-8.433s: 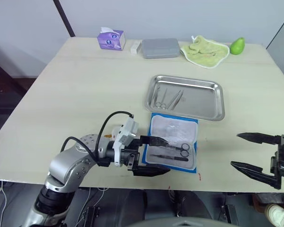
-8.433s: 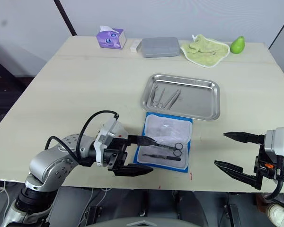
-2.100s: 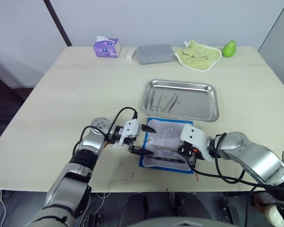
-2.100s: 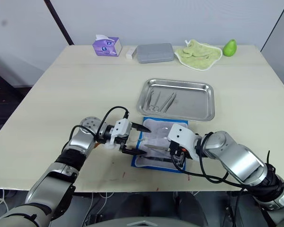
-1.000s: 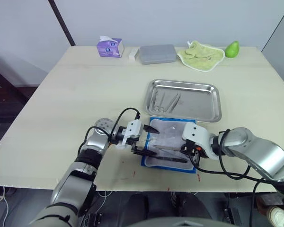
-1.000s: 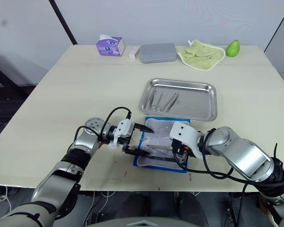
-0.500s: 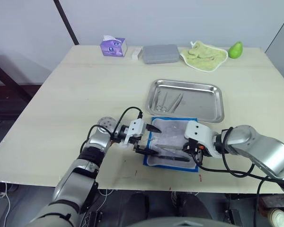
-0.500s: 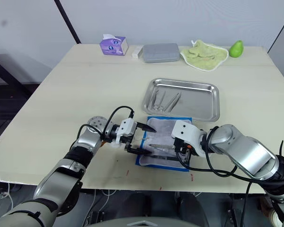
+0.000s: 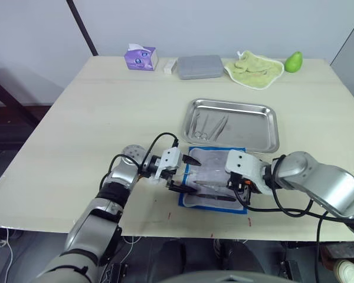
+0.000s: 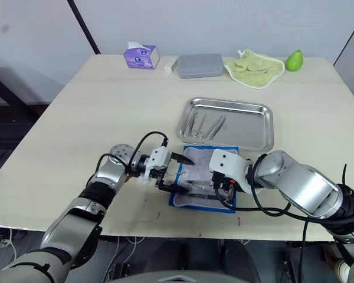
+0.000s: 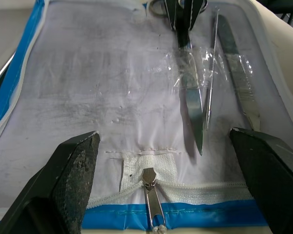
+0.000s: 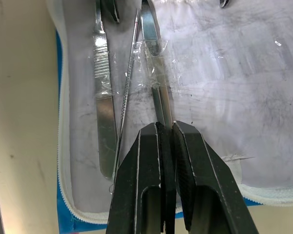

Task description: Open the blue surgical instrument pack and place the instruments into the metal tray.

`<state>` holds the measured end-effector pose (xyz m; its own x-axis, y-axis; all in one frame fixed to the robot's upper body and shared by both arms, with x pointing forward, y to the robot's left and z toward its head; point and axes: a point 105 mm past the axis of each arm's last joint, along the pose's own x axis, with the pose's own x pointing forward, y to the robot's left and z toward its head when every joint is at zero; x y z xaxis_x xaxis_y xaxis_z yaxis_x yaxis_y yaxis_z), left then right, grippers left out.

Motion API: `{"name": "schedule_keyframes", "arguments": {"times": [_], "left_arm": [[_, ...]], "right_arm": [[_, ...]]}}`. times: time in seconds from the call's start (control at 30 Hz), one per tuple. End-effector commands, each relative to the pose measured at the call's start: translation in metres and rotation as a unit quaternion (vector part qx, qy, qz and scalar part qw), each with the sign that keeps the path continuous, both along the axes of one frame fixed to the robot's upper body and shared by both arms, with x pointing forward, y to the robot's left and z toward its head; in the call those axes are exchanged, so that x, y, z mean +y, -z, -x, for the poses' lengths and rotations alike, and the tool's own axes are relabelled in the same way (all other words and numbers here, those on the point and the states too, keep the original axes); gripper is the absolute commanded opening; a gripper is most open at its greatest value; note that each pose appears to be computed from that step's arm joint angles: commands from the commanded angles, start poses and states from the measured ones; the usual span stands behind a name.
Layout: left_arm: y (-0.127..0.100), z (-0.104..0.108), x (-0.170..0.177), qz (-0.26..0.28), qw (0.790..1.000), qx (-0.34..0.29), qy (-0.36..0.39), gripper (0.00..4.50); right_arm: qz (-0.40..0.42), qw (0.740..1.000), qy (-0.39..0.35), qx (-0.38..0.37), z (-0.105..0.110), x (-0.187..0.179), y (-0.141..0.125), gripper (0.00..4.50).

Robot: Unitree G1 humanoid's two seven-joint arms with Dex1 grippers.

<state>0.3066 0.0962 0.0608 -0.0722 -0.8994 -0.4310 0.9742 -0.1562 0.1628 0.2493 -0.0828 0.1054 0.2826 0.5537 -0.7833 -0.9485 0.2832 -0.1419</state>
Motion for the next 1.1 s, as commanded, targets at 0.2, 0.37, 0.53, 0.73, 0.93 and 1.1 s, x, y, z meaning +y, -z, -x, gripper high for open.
{"name": "schedule_keyframes", "arguments": {"times": [0.2, 0.37, 0.53, 0.73, 0.93, 1.1], "left_arm": [[0.046, 0.021, 0.008, -0.09, 0.994, 0.069, -0.002, 4.5], [0.047, 0.021, 0.009, -0.096, 0.993, 0.073, -0.004, 4.5], [0.048, 0.022, 0.01, -0.102, 0.992, 0.076, -0.005, 4.5], [0.05, 0.023, 0.011, -0.107, 0.991, 0.078, -0.007, 4.5], [0.052, 0.023, 0.012, -0.114, 0.99, 0.08, -0.007, 4.5], [0.053, 0.023, 0.012, -0.118, 0.99, 0.081, -0.008, 4.5]], "right_arm": [[-0.009, 1.0, -0.014, -0.007, -0.001, 0.004, 0.004, 0.04], [-0.004, 1.0, -0.023, -0.015, -0.002, 0.006, 0.001, 0.04], [0.012, 0.999, -0.032, -0.02, -0.001, 0.007, 0.001, 0.04], [0.018, 0.999, -0.034, -0.024, -0.001, 0.006, -0.003, 0.04], [0.025, 0.999, -0.037, -0.025, 0.0, 0.009, -0.008, 0.04], [0.031, 0.999, -0.038, -0.022, 0.0, 0.01, -0.008, 0.04]]}}
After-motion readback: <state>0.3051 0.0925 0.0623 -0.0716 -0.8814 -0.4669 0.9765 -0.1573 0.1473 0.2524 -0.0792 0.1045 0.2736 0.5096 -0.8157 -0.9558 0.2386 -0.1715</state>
